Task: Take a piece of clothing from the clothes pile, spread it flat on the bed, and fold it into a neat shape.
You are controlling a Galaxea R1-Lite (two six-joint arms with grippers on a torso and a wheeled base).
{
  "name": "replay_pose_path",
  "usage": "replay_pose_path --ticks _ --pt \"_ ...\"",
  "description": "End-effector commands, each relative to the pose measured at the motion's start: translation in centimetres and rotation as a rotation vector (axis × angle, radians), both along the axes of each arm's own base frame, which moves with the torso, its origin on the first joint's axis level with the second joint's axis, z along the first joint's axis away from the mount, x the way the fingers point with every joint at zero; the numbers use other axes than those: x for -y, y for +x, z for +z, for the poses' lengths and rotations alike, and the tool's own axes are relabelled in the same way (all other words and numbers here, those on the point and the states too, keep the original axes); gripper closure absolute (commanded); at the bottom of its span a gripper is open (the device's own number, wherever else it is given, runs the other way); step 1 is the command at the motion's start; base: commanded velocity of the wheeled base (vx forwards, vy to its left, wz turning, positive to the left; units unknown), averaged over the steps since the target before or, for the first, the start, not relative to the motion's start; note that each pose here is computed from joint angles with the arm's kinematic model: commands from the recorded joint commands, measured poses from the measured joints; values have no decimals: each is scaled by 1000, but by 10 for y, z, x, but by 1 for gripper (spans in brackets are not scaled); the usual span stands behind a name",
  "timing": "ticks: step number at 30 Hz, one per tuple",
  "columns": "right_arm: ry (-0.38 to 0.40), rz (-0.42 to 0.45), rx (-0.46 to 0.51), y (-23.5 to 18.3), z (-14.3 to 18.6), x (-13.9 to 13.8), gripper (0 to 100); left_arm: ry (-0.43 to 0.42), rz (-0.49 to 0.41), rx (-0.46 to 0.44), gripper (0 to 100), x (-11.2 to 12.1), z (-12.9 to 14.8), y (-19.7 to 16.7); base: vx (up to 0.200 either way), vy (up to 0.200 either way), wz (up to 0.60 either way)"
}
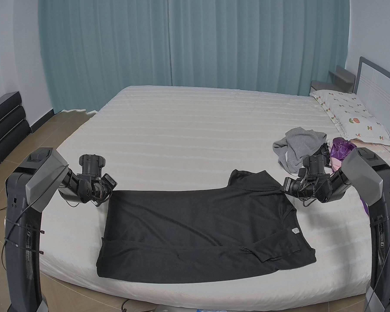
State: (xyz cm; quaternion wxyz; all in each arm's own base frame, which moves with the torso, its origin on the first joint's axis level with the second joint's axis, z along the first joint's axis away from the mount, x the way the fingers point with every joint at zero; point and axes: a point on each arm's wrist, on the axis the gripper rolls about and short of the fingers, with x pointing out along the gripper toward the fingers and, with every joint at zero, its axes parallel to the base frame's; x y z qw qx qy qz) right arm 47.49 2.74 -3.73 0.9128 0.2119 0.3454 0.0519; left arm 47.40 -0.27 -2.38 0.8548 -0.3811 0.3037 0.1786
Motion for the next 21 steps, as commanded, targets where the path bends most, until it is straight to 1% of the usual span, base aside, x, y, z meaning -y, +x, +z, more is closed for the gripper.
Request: replay_pose_path --ticks 1,4,5,6,10,16,21 --pt "8 11 1 -6 11 2 100 0 1 1 100 0 1 0 0 0 0" --pt "-16 44 -15 -10 3 1 100 0 1 1 100 0 1 0 0 0 0" --pt "-20 47 -16 -10 3 1 0 0 1 1 100 0 1 0 0 0 0" --pt "-26 61 -25 -11 -2 -1 0 0 1 1 100 0 1 0 0 0 0" --pt "-20 71 -5 -6 -3 -6 0 0 1 1 100 0 1 0 0 0 0" --pt "-5 95 83 7 6 -20 0 0 2 1 100 -1 0 0 0 0 0" --pt "-3 96 122 20 9 -20 0 -1 3 1 100 -1 1 0 0 0 0"
